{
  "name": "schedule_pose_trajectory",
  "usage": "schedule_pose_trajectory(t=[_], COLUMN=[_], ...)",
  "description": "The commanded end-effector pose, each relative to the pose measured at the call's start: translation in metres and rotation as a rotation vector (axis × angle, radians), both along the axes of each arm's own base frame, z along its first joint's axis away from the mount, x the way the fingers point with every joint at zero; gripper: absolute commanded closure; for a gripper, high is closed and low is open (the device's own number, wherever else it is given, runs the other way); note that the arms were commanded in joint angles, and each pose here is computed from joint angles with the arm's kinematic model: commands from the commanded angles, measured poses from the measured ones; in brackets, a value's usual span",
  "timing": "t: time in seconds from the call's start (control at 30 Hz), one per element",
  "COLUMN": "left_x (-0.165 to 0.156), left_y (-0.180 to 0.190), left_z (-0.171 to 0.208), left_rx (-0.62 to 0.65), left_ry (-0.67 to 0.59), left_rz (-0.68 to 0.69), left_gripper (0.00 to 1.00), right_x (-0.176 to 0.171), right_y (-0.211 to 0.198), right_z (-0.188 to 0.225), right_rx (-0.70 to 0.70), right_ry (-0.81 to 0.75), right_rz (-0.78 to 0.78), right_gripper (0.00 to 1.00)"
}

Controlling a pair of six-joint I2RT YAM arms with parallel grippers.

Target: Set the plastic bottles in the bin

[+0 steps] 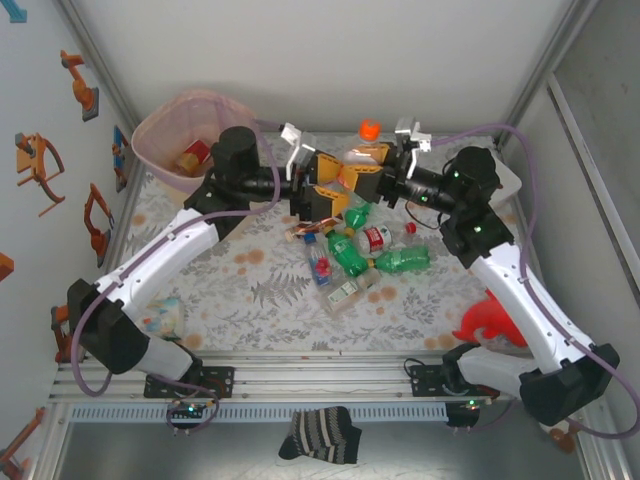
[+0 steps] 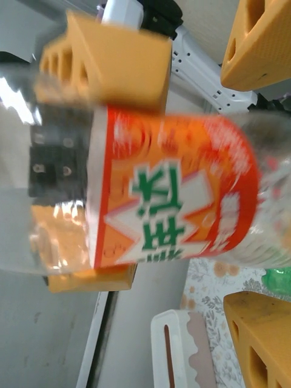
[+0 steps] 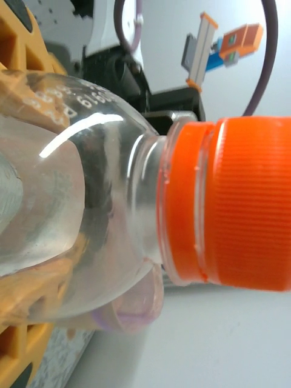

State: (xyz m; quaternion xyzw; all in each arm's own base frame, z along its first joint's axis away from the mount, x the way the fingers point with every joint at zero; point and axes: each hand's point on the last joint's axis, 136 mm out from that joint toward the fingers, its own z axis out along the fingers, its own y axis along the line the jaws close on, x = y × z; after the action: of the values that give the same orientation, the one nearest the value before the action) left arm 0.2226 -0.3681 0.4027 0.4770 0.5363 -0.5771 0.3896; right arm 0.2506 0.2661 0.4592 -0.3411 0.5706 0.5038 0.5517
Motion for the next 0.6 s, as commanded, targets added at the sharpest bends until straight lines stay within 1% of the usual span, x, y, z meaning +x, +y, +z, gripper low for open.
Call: schedule_pose_trajectory(t=[0.0, 0.17, 0.3, 0.37, 0.5, 0.57], left_x=[-0.014, -0.024, -0.029, -0.032, -0.034, -0.034], left_y=[-0.005, -0.008, -0.007, -0.006, -0.006, -0.005], left_z=[0.017, 0.022, 0.025, 0.027, 0.028, 0.029], left_rx=[-0.042, -0.061, -0.071, -0.075, -0.077, -0.079], left_ry=[-0.081, -0.106, -0.117, -0.123, -0.125, -0.127], left_rz=[-0.068, -0.103, -0.119, -0.129, -0.135, -0.136], left_gripper=[0.15, 0.19, 0.25, 0.27, 0.27, 0.31], right_x=[-0.024, -0.029, -0.033, -0.034, -0.034, -0.034], right_y=[0.006, 0.014, 0.020, 0.022, 0.023, 0.022], right_z=[0.035, 0.037, 0.036, 0.034, 0.031, 0.031], right_rx=[0.057, 0.062, 0.059, 0.056, 0.052, 0.051], right_ry=[-0.101, -0.092, -0.085, -0.081, -0.073, -0.072], right_rz=[0.097, 0.131, 0.158, 0.164, 0.159, 0.154], right_gripper=[0.68, 0.68, 0.68, 0.68, 0.68, 0.68])
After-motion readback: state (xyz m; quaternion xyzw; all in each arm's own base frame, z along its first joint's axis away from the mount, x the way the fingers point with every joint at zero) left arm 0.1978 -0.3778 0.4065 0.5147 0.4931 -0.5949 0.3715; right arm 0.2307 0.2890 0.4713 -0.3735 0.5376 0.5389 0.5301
